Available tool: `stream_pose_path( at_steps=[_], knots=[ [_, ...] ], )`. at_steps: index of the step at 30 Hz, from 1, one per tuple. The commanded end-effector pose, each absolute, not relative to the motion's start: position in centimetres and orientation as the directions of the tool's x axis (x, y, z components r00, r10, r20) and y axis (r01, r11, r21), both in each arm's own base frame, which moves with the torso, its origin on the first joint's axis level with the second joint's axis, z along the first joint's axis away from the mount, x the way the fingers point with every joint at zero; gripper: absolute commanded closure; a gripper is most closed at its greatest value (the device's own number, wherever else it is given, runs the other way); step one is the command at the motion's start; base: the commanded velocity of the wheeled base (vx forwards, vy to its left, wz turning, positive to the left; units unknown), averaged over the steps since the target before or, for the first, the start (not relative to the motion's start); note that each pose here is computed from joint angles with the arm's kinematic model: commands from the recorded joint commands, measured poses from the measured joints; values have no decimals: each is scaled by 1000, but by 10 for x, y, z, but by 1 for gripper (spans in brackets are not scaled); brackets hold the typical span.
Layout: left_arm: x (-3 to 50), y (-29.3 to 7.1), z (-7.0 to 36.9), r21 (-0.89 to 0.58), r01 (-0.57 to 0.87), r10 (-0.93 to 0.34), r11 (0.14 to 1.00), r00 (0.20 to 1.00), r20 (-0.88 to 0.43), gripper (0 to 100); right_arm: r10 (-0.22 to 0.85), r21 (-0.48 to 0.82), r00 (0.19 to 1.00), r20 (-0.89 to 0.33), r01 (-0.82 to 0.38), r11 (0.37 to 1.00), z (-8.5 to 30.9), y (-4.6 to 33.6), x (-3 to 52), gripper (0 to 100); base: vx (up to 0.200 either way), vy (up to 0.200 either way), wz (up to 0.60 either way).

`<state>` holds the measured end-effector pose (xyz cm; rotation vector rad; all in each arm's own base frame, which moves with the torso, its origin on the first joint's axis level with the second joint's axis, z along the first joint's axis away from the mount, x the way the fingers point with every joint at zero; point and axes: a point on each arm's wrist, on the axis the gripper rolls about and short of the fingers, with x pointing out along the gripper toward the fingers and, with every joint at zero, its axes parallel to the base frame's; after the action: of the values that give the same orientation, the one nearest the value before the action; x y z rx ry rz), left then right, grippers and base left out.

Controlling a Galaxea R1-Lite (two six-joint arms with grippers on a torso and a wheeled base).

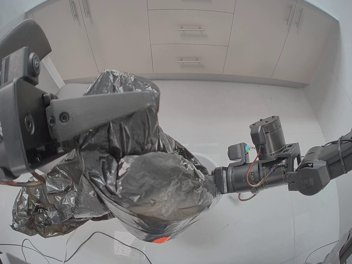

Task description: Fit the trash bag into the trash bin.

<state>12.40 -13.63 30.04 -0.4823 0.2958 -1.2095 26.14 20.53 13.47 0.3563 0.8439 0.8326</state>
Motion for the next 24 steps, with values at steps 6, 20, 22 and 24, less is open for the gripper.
stream_pose_path(
  at_steps=[6, 20, 22, 24],
  knots=[
    [124, -136, 301, -505, 820, -942, 270, 333, 37, 100, 764, 582, 377, -524, -498, 644, 127, 212, 271, 0, 0, 0, 0],
    [120, -132, 304, -499, 824, -940, 266, 336, 52, 100, 767, 609, 377, -519, -467, 641, 129, 213, 269, 100, 0, 0, 0],
    [120, -131, 304, -499, 824, -940, 268, 337, 52, 100, 769, 609, 379, -515, -469, 640, 131, 212, 268, 100, 0, 0, 0],
    [120, -131, 302, -502, 822, -940, 270, 337, 47, 100, 771, 608, 385, -508, -473, 637, 134, 210, 267, 100, 0, 0, 0]
  ],
)
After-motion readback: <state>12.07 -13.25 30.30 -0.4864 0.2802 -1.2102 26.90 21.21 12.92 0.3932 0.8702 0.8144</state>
